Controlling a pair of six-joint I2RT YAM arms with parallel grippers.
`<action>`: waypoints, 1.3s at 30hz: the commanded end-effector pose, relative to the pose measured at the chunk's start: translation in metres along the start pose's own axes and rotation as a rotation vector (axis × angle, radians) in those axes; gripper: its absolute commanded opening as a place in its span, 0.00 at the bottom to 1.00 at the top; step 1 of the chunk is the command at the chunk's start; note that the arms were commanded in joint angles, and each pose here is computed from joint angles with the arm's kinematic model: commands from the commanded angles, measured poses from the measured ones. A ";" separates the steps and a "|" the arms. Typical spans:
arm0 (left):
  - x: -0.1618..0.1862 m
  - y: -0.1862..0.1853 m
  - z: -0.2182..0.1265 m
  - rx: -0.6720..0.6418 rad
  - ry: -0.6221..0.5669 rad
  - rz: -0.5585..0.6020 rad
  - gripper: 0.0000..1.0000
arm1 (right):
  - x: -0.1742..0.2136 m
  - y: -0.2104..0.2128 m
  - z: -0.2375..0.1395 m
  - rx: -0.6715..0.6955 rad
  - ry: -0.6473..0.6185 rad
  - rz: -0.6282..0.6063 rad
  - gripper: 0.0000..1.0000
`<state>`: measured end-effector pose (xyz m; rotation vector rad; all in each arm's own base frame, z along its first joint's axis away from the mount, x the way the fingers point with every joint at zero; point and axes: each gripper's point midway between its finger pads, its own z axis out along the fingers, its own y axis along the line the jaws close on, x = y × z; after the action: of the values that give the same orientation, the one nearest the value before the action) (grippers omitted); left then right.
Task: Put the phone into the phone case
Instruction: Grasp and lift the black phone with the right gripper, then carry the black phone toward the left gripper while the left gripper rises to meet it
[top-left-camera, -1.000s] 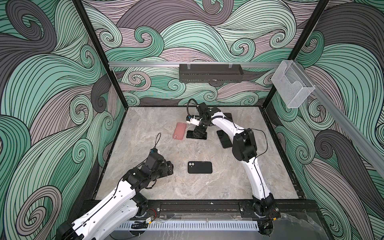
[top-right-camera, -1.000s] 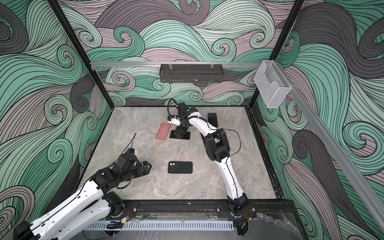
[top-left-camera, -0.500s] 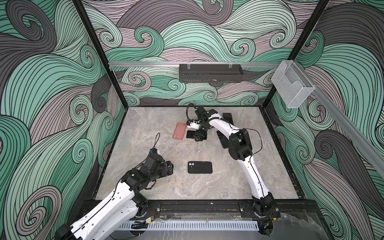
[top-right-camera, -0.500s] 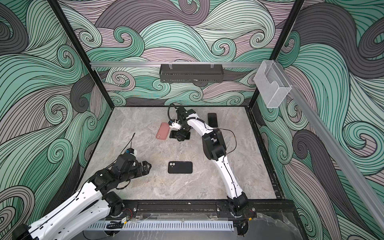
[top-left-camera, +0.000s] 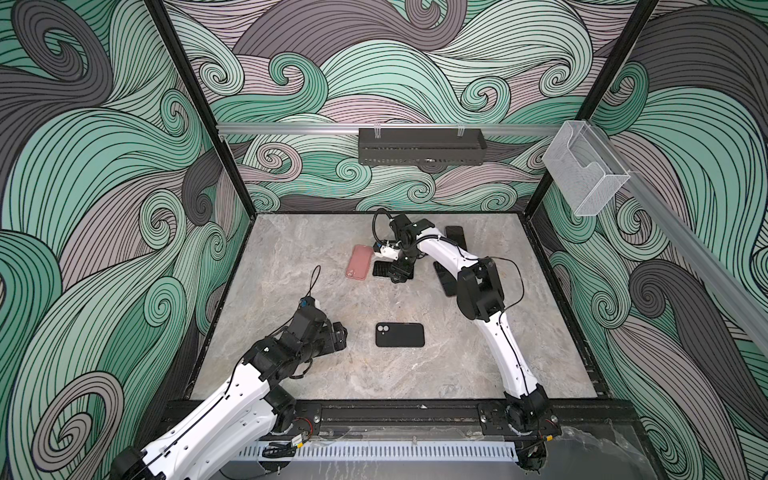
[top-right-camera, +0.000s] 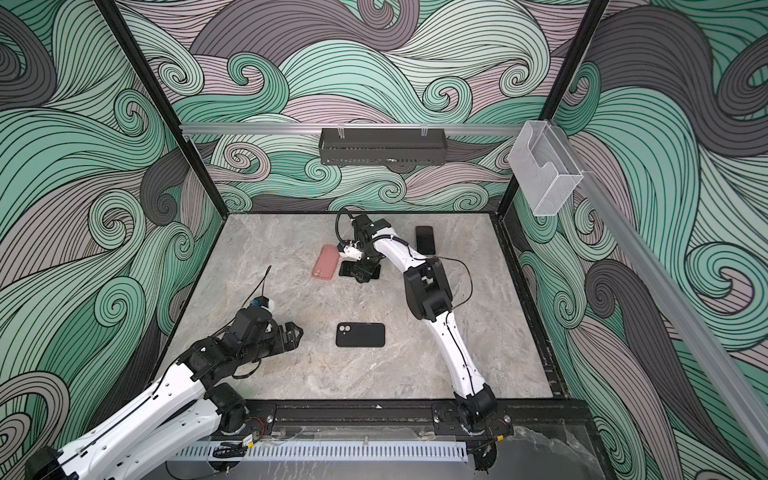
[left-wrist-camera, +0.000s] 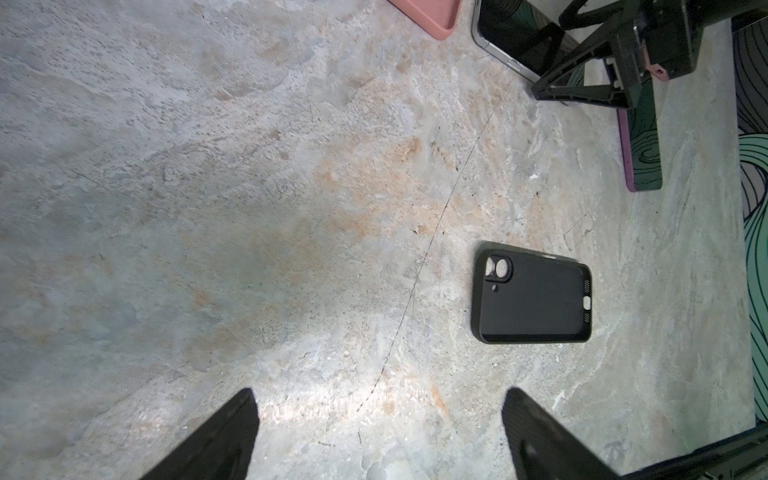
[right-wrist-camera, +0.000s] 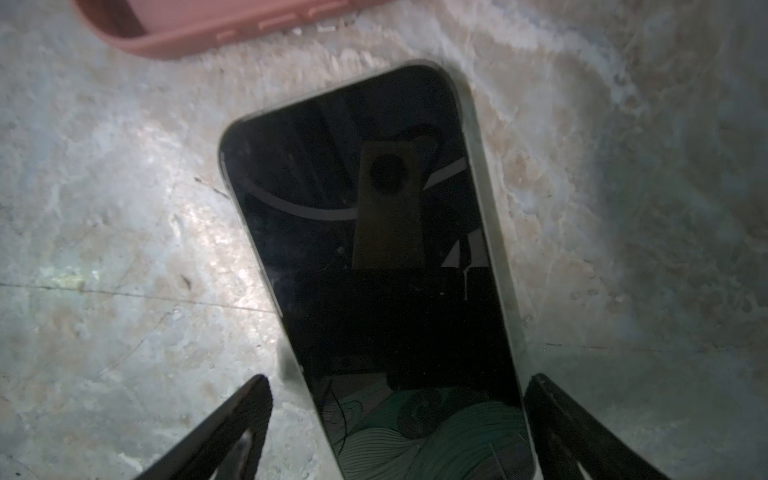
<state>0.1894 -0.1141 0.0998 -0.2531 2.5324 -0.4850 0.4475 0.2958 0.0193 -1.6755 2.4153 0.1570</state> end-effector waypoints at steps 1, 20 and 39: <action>-0.003 -0.002 -0.001 0.003 -0.001 0.013 0.94 | 0.016 0.017 0.016 -0.041 0.079 -0.032 0.94; -0.004 -0.003 -0.003 0.001 0.002 0.029 0.94 | 0.012 0.021 0.023 -0.029 0.107 0.004 0.89; -0.008 -0.011 0.000 0.019 0.007 0.027 0.92 | 0.025 0.034 0.022 -0.069 0.160 0.164 0.48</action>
<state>0.1900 -0.1168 0.0945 -0.2202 2.5659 -0.4654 0.4339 0.2995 0.0143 -1.5605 2.5598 0.1199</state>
